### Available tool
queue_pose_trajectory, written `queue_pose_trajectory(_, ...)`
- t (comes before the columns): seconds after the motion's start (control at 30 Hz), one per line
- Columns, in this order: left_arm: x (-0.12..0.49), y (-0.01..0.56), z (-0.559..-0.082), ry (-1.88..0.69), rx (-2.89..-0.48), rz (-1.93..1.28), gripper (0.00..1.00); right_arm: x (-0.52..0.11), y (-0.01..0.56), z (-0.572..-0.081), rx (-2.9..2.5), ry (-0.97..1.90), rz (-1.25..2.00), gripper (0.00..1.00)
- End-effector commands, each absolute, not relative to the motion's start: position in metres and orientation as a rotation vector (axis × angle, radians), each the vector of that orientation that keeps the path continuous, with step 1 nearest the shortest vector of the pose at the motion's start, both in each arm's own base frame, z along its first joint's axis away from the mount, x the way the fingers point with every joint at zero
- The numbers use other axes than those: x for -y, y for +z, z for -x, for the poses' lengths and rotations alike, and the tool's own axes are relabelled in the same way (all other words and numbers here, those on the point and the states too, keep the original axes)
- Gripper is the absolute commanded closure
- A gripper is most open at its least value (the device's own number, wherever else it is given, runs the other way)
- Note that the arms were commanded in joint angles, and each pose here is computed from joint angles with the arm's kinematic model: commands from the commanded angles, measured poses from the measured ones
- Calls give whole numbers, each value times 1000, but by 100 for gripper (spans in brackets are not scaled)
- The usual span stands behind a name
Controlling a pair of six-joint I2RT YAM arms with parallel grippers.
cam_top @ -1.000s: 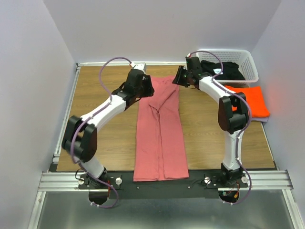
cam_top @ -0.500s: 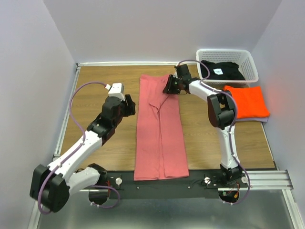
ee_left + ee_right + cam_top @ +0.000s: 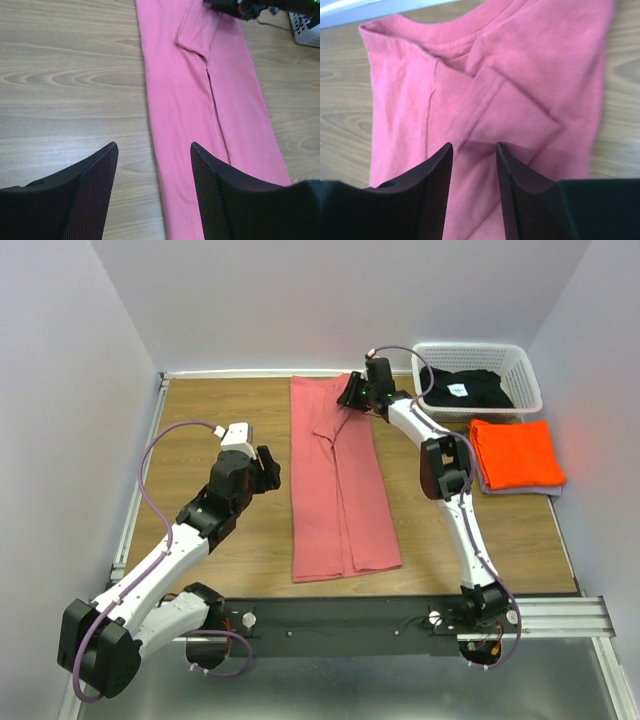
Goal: Fold and stack the t-shirts
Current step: Fold the tshirt
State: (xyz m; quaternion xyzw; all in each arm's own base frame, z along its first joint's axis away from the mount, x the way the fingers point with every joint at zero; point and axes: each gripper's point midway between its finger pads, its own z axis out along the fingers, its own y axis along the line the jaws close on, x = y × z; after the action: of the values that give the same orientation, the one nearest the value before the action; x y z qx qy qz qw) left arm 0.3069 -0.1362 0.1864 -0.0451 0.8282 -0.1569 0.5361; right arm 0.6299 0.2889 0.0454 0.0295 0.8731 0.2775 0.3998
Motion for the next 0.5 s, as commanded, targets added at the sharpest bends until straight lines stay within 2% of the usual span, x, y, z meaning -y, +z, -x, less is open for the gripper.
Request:
queue_pose_trajectory(0.0,134,183,-298,-394,-1989,106,32,-270,75,-640,-2162,634,-44,50)
queue_pose_trajectory(0.07,134,192,-295,-404,-1958,84,32,-273,93,-629,-2157,657,-2,47)
queue_pose_trajectory(0.1,134,195,-295,-405,-1944,81,32,-272,134,-623,-2104,670,23,45)
queue_pose_trajectory(0.17,133,202,-294,-413,-1914,70,31,-268,135,-602,-2136,657,52,41)
queue_pose_trajectory(0.2,134,203,-293,-418,-1911,66,30,-267,170,-592,-2092,663,65,39)
queue_pose_trajectory(0.27,137,202,-292,-431,-1920,55,25,-258,158,-564,-2156,641,56,37)
queue_pose_trajectory(0.3,142,199,-292,-450,-1938,34,25,-252,184,-548,-2132,650,37,37)
queue_pose_trajectory(0.37,147,192,-289,-472,-1976,12,25,-238,149,-511,-2247,635,-7,37)
queue_pose_trajectory(0.47,158,181,-284,-519,-2034,-17,25,-221,151,-459,-2320,630,-45,37)
